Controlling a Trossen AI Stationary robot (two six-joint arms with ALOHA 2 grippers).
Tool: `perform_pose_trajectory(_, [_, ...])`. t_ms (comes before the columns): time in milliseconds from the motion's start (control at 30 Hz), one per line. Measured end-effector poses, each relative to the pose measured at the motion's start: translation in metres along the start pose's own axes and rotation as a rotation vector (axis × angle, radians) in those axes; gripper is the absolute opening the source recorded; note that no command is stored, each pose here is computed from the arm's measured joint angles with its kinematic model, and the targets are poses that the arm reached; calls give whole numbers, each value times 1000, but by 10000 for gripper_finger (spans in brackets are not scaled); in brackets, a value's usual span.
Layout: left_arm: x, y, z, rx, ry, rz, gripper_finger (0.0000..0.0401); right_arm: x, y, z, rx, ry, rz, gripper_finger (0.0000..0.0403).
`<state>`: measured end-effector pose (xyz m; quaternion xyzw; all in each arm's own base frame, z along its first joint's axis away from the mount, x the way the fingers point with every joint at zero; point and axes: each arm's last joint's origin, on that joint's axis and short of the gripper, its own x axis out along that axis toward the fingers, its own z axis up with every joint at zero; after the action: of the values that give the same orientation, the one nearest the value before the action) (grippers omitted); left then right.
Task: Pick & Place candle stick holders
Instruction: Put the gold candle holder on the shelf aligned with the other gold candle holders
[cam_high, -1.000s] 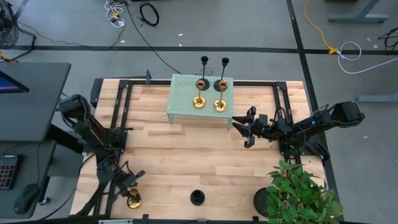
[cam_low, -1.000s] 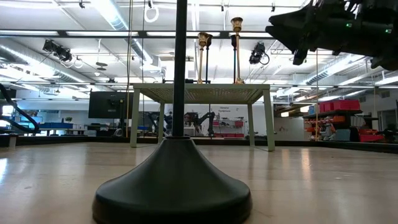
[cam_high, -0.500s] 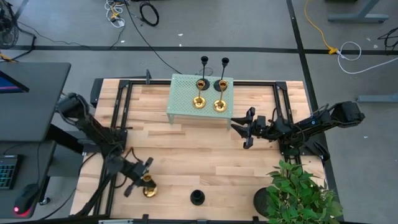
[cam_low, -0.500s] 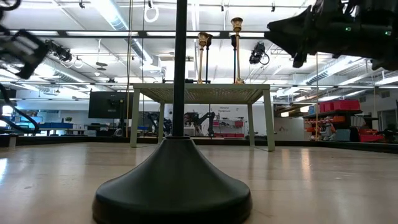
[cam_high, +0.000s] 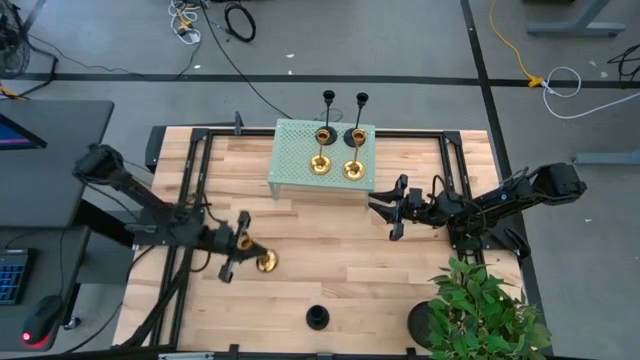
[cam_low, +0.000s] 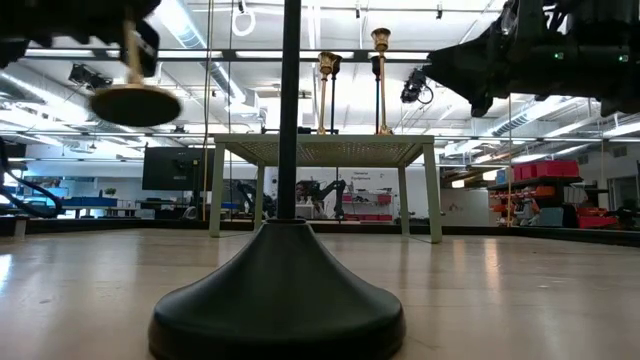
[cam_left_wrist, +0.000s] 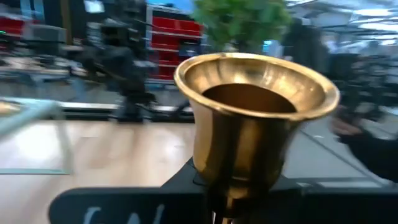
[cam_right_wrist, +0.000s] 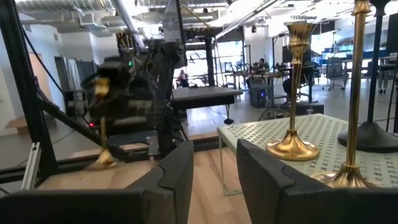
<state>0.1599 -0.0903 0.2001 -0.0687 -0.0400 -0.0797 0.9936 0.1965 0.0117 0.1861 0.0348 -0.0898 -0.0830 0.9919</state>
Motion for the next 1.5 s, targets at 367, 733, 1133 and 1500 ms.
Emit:
perform_pose_trajectory(367, [30, 37, 80, 140, 206, 275, 22, 0, 0, -4, -30, 38, -2, 123])
perform_pose_trajectory(733, [32, 87, 139, 282, 149, 388, 18, 0, -1, -8, -49, 81, -4, 123])
perform_pose_trajectory(1133, [29, 148, 142, 253, 121, 408, 19, 0, -1, -9, -52, 94, -3, 123])
perform_pose_trajectory(1500, [48, 191, 120, 191, 148, 374, 15, 0, -1, -10, -45, 98, -4, 123])
